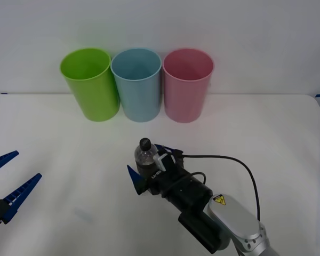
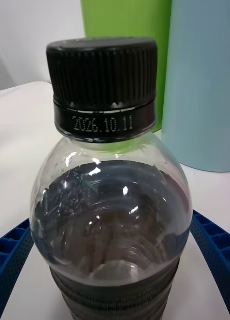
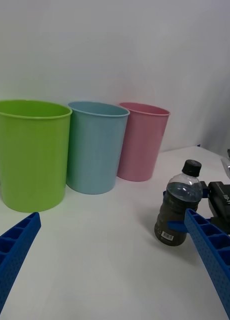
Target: Grasp the object on the table and drop it into the matching bin: aluminum can to the light blue bin, PET bottle to the pink bin.
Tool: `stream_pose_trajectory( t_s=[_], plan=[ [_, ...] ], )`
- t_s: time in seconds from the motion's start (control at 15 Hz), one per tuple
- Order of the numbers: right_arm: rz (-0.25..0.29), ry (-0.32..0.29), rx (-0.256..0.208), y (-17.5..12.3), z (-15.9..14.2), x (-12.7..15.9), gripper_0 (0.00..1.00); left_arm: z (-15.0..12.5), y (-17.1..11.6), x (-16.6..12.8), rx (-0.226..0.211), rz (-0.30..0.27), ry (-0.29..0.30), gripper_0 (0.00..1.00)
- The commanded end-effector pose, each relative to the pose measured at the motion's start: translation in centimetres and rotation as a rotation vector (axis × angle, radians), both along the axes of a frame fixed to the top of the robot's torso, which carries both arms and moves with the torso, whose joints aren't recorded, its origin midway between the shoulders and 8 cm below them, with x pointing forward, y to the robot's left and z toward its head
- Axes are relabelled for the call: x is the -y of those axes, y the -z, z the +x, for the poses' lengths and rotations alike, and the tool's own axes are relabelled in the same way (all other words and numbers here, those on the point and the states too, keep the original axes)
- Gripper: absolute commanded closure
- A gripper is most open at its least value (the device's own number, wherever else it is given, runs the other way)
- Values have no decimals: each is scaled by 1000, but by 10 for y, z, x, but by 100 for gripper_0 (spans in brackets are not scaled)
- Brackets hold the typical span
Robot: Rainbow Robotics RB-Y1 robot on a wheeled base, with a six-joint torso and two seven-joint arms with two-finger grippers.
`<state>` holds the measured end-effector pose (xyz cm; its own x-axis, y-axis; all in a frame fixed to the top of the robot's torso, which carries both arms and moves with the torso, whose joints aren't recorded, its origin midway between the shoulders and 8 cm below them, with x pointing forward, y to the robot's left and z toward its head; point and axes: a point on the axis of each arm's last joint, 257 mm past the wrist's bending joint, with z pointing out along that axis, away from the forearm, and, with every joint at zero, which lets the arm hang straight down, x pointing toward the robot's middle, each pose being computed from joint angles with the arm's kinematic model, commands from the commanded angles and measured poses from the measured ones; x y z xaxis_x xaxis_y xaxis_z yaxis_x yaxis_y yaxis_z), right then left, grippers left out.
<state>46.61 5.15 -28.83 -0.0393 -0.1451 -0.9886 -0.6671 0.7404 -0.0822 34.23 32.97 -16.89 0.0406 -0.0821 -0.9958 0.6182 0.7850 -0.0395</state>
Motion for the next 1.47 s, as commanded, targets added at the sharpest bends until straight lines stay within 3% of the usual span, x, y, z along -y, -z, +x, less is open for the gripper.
stream_pose_trajectory(
  t_s=[0.07, 0.73, 0.87, 0.93, 1.47],
  plan=[
    [-7, 6, 3, 0, 1, 1, 0, 0, 0, 0, 0, 0, 0, 0],
    [-7, 8, 3, 0, 2, 2, 0, 0, 0, 0, 0, 0, 0, 0],
    [-9, 10, 4, 1, 2, 2, 87, 0, 0, 0, 0, 0, 0, 0],
    [-7, 13, 6, -1, 3, 4, 100, 0, 0, 0, 0, 0, 0, 0],
    [3, 18, 16, -8, 9, 17, 100, 0, 0, 0, 0, 0, 0, 0]
  ],
)
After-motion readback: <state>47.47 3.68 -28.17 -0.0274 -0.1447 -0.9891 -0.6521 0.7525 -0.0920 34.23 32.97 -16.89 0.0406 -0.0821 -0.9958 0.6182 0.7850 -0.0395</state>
